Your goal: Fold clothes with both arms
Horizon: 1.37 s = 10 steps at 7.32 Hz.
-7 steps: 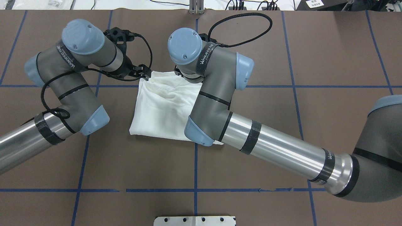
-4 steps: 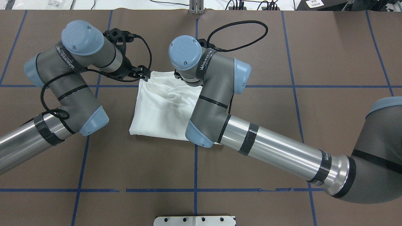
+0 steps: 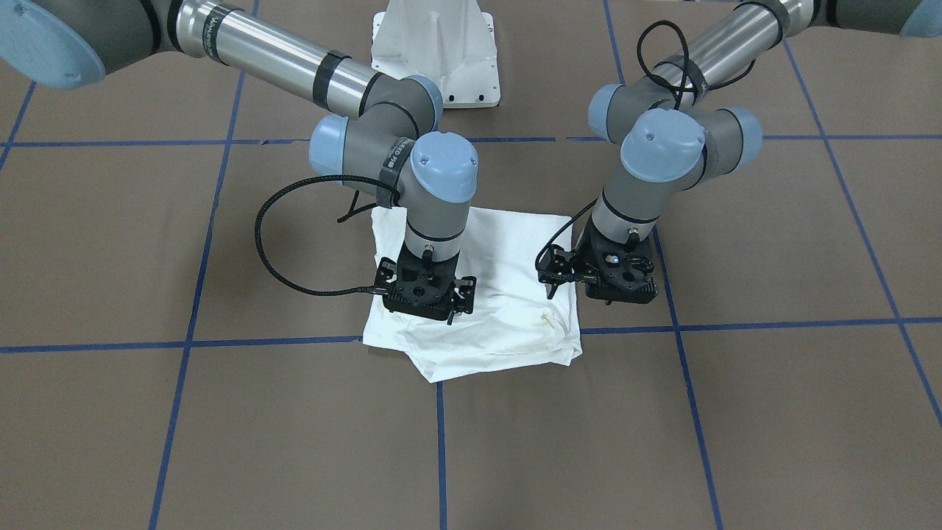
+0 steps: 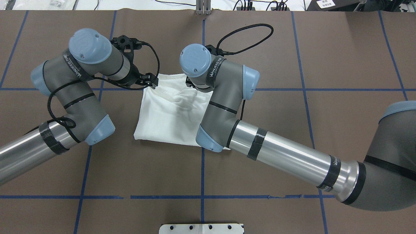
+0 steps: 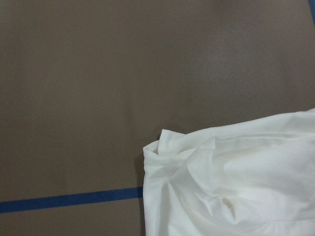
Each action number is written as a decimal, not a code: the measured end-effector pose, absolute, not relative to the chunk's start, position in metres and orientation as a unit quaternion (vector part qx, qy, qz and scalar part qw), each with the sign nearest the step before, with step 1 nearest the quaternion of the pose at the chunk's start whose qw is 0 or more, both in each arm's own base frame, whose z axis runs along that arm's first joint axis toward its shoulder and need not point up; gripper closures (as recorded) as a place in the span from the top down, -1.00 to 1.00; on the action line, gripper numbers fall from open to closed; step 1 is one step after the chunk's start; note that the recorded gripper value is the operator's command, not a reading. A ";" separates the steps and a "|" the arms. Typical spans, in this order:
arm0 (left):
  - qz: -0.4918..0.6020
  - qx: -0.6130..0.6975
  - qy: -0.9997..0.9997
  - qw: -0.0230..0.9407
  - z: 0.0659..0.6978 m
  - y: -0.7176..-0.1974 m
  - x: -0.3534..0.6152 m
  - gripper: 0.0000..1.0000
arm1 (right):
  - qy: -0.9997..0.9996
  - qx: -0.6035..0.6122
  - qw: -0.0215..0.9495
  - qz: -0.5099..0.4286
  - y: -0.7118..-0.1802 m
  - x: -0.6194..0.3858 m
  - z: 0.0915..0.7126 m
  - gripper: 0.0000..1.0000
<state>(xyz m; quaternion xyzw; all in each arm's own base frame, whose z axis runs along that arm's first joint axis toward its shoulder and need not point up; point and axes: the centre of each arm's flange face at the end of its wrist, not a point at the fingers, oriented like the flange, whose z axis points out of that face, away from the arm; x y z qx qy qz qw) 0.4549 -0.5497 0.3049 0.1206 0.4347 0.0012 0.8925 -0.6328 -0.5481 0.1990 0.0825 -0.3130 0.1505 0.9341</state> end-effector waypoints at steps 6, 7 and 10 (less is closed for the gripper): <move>0.003 0.107 0.399 0.911 0.332 -0.538 0.514 1.00 | -0.324 0.077 0.935 0.124 -0.609 -0.555 0.165 1.00; -0.013 0.105 0.392 0.914 0.330 -0.555 0.519 1.00 | -0.323 0.077 0.935 0.124 -0.610 -0.550 0.163 1.00; -0.062 0.121 0.389 0.911 0.328 -0.626 0.502 1.00 | -0.323 0.076 0.935 0.124 -0.609 -0.546 0.164 1.00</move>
